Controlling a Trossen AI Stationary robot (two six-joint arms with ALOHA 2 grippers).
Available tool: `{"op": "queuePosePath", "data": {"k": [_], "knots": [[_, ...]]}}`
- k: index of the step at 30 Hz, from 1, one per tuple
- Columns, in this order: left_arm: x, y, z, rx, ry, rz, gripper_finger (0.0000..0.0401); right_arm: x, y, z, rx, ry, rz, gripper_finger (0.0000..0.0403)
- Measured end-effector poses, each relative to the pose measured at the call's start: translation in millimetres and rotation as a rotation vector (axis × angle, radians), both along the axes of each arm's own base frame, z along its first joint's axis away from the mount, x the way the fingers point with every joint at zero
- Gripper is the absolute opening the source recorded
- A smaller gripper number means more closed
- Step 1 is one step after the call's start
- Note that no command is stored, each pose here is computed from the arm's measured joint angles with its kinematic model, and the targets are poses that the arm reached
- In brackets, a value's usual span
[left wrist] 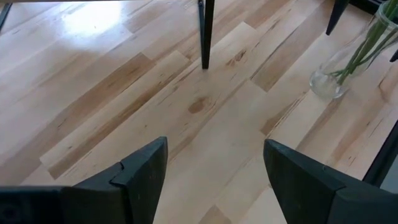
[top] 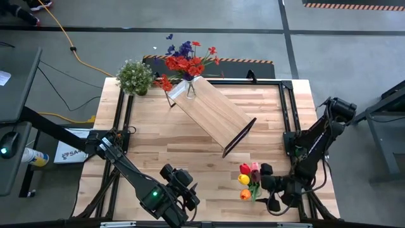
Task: Pick and place flowers into a vace then onto a shelf
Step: Put the transparent vase on the shelf
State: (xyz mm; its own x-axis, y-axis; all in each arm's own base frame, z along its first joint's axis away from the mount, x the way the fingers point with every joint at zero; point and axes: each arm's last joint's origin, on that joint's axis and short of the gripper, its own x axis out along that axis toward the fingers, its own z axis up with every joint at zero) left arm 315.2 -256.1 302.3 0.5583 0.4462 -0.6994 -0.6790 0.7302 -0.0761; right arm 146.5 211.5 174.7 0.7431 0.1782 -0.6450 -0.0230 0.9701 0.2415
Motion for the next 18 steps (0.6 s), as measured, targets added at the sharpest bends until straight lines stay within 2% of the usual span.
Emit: {"op": "queuePosePath", "data": {"k": [5,18], "knots": [[0,-1,0,-0.014,0.011,-0.003,0.0301,5,1,0,-0.005,-0.023,0.021,0.0387],[0,0,0,-0.007,0.018,-0.009,0.0301,13,-5,1,-0.002,-0.031,-0.026,0.0383]]}}
